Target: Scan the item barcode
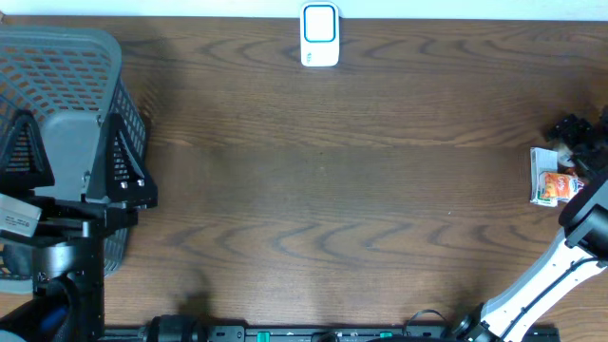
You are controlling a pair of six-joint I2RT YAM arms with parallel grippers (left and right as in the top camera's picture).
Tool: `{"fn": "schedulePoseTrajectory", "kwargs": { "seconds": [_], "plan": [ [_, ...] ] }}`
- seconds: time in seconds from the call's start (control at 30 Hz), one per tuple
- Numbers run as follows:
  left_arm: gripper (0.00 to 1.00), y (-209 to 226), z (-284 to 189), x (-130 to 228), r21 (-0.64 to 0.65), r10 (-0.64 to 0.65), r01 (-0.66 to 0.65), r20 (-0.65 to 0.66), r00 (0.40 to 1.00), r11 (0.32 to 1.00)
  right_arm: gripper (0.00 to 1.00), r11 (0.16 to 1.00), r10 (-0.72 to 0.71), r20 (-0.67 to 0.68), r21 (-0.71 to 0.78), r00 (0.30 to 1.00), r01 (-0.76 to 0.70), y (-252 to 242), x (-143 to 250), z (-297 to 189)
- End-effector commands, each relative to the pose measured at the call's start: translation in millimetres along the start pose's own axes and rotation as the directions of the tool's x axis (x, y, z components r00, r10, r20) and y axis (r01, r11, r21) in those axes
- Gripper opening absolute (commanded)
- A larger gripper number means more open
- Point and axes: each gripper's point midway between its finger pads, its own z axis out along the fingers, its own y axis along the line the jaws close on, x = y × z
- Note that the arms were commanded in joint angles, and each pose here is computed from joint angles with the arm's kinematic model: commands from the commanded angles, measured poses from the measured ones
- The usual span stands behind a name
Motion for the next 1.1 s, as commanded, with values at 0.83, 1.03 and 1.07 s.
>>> {"fn": "schedulePoseTrajectory", "kwargs": {
  "seconds": [0.83, 1.03, 1.07],
  "plan": [
    [0.99, -11, -18, -19, 0.035, 0.022, -0.024, 0.055, 0.998, 0.999, 0.99, 0.577, 0.337, 0.937, -0.286, 0.096, 0.765, 26, 145, -670],
    [0.99, -18, -37, -34, 0.047, 0.053, -0.059, 0.108, 0.993, 0.997, 0.99, 0.572, 0.35, 0.93, -0.118, -0.112, 0.812, 2, 251, -719],
    [0.99, -19, -39, -36, 0.049, 0.054, -0.06, 0.113, 0.992, 0.997, 0.99, 0.574, 0.324, 0.942, -0.119, -0.091, 0.81, 1, 263, -710]
  ]
}}
